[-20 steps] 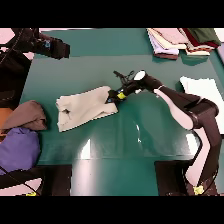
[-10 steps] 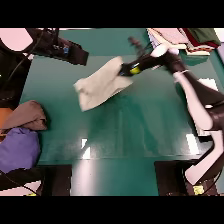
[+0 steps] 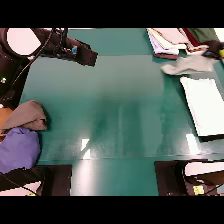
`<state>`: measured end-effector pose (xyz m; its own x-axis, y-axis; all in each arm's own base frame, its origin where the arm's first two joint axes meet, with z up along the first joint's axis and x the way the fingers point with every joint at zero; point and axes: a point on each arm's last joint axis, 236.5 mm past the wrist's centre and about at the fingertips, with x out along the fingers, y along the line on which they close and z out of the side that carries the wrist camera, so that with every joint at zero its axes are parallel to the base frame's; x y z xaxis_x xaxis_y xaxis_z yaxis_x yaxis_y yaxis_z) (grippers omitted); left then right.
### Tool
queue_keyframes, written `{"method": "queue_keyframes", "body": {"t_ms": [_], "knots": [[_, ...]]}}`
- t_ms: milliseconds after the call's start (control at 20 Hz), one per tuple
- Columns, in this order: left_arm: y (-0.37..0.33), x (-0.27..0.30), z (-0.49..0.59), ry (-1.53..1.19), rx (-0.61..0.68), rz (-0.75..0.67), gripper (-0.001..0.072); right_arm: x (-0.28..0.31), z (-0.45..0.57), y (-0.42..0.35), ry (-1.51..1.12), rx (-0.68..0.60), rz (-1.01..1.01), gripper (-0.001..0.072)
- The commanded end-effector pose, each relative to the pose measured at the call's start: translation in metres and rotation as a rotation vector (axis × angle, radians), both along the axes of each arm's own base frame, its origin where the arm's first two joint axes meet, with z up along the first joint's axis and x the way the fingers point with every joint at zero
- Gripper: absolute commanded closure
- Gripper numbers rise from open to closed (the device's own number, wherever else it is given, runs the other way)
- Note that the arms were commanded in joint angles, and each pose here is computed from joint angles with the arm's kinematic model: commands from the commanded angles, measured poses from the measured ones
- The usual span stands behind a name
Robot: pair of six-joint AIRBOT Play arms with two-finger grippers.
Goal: Fold the shirts.
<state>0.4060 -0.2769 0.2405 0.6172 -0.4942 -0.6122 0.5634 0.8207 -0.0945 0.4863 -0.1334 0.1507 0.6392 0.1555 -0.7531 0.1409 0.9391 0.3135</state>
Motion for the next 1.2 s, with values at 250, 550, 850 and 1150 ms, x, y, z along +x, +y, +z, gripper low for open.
{"method": "queue_keyframes", "body": {"t_ms": [250, 550, 850, 1150], "knots": [[-0.003, 0.002, 0.004, 0.001, -0.035, 0.02, 0.0685, -0.009, 0.047, -0.055, -0.163, 0.041, -0.158, 0.0698], [-0.002, 0.002, 0.003, 0.004, -0.033, 0.02, 0.0685, -0.034, 0.095, -0.045, -0.231, -0.046, -0.144, 0.0698], [-0.002, 0.001, 0.002, 0.006, -0.03, 0.019, 0.0685, -0.081, 0.093, -0.036, -0.141, -0.139, -0.138, 0.0698], [-0.002, 0.001, 0.002, 0.002, -0.025, 0.014, 0.0685, -0.185, 0.0, -0.051, 0.225, -0.294, -0.207, 0.0697]]}}
